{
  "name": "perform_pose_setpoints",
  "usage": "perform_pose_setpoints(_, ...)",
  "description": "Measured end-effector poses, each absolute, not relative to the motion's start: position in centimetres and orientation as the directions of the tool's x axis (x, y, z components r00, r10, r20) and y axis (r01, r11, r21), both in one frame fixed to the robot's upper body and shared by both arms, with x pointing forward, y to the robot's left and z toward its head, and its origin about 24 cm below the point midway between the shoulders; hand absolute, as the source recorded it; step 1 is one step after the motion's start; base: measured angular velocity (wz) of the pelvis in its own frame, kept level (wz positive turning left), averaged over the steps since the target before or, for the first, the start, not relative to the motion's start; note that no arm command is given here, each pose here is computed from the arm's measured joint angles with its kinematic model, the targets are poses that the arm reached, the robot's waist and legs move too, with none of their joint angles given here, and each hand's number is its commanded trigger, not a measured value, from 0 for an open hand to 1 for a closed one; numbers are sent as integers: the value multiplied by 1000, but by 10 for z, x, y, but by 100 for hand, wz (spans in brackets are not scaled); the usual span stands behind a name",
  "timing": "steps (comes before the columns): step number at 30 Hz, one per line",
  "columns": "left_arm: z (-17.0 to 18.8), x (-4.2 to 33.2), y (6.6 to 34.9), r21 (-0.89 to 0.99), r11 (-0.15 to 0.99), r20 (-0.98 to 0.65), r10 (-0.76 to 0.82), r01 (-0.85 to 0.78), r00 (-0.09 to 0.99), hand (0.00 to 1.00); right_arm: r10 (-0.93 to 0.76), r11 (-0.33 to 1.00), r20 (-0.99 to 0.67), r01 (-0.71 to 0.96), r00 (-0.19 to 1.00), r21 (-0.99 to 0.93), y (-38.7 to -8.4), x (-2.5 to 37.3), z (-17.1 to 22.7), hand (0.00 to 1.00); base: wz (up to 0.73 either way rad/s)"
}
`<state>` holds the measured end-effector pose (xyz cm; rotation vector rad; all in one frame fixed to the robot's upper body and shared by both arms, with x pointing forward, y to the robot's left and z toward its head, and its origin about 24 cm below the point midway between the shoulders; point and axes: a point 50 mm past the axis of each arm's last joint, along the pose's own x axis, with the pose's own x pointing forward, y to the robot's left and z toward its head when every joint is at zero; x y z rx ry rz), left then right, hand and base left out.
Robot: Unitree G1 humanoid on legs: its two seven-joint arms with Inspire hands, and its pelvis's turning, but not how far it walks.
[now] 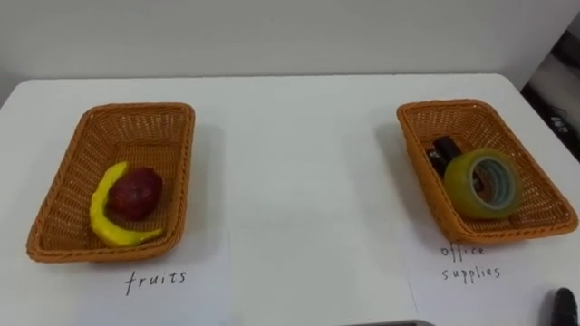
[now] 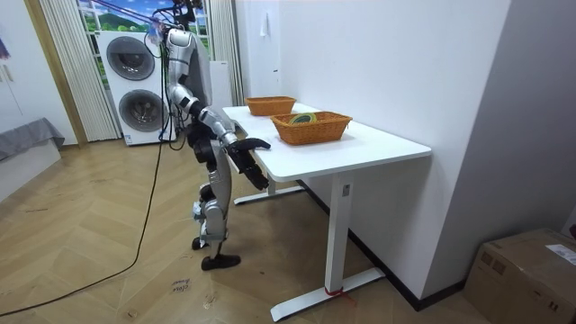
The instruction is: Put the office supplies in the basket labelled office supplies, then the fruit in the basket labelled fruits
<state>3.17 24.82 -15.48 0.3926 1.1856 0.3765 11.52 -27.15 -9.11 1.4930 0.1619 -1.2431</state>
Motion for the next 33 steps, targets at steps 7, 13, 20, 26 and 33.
perform_pose_setpoints(7, -152, 19, 256, 503, 855, -795, 516, -127, 320, 0, -551, -357, -698, 626, 459, 693, -282, 113, -85, 0, 2)
perform_pose_setpoints(13, -150, 13, 263, 515, 839, -786, 544, -177, 293, 0, -576, -374, -684, 599, 448, 708, -290, 109, -83, 0, 0)
perform_pose_setpoints(20, -151, 11, 266, 525, 837, -790, 546, -152, 279, 0, -548, -340, -689, 626, 474, 701, -277, 105, -91, 0, -6)
perform_pose_setpoints(26, -150, 7, 275, 554, 828, -793, 558, -93, 246, 0, -479, -294, -736, 703, 478, 648, -250, 102, -102, 0, -14)
perform_pose_setpoints(33, -153, 26, 272, 563, 820, -806, 518, 102, 287, 0, -331, -118, -779, 795, 533, 595, -194, 111, -107, 0, -18)
